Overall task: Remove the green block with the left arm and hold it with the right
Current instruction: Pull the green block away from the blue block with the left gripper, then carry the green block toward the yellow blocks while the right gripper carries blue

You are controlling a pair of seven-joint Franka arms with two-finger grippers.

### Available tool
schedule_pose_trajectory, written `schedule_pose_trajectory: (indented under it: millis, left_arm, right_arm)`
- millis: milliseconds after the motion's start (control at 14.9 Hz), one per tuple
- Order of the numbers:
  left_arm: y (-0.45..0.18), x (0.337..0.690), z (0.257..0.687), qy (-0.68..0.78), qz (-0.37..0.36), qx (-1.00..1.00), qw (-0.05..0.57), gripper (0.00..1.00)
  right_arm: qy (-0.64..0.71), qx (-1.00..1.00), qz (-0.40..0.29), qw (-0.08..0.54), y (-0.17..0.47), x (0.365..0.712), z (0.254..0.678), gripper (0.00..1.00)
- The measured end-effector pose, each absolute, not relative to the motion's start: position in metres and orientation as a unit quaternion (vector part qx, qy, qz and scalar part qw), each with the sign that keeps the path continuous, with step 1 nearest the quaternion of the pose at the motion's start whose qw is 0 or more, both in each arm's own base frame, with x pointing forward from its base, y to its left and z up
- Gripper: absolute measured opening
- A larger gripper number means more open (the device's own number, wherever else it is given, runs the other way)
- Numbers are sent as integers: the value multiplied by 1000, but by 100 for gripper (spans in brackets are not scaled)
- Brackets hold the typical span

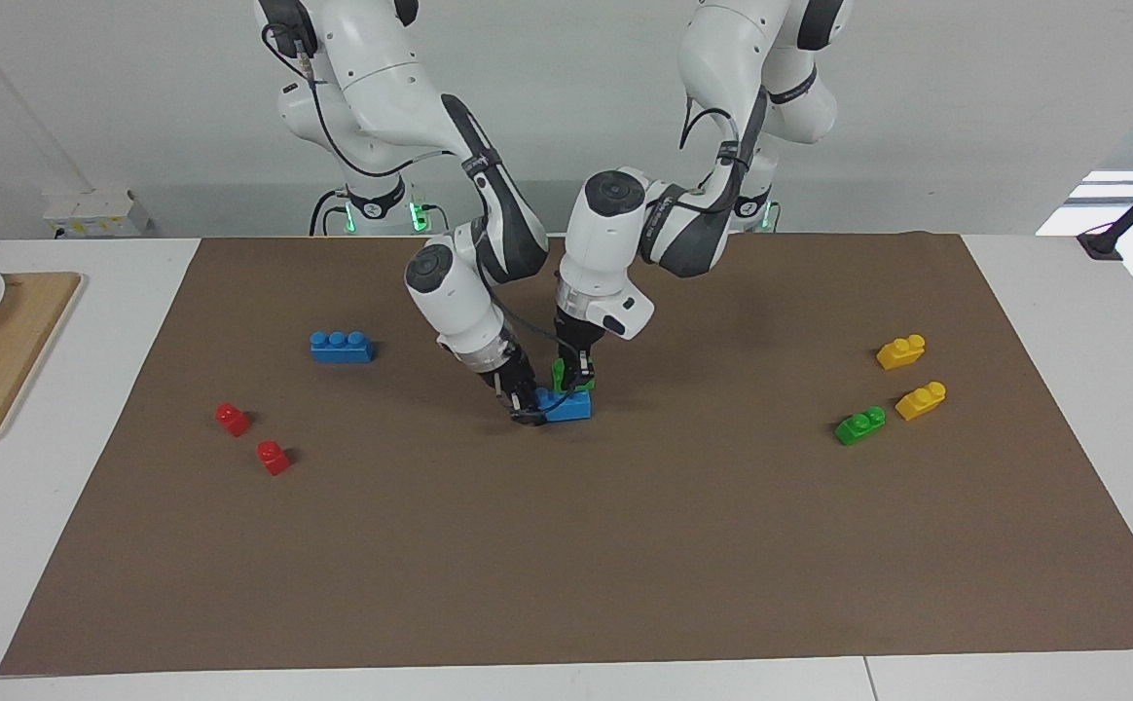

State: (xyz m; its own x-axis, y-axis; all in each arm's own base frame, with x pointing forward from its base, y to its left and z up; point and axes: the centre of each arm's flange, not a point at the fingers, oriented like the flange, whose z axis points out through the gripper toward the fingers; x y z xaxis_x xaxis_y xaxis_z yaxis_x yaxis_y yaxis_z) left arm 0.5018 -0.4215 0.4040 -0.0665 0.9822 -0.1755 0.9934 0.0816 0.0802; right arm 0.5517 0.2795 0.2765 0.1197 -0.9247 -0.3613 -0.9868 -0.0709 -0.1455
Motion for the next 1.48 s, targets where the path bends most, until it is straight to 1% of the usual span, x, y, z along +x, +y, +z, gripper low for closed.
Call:
schedule_pose_trajectory:
  millis: [202,404,606,808,942,1144,1279,1481]
  left_arm:
    - [-379,507,433,705,-27,706,66,35]
    - [-315,506,449,669,-23,741,50,35]
    - [-270,489,441,628,-27,777,28,35]
    - [-238,481,436,556,-35,830,11,35]
    - [-205,485,439,495,-47,868,0,35]
    - [-145,489,447,386,-77,919,-12,35]
    - [-118,492,450,319,-81,944,-4,35]
    - [-71,498,446,202,-85,976,12,35]
  right_arm:
    - [658,-727,87,179,279,552,276,36]
    - [658,-726,86,179,279,552,277,36]
    - [666,-718,81,186,267,563,282,36]
    - [669,-712,91,193,245,589,305,36]
    - [665,-713,105,193,216,611,327,36]
    - [651,-723,129,191,153,636,358,36]
    - [634,-737,143,188,99,643,367,36]
    - [624,-746,157,172,15,638,361,36]
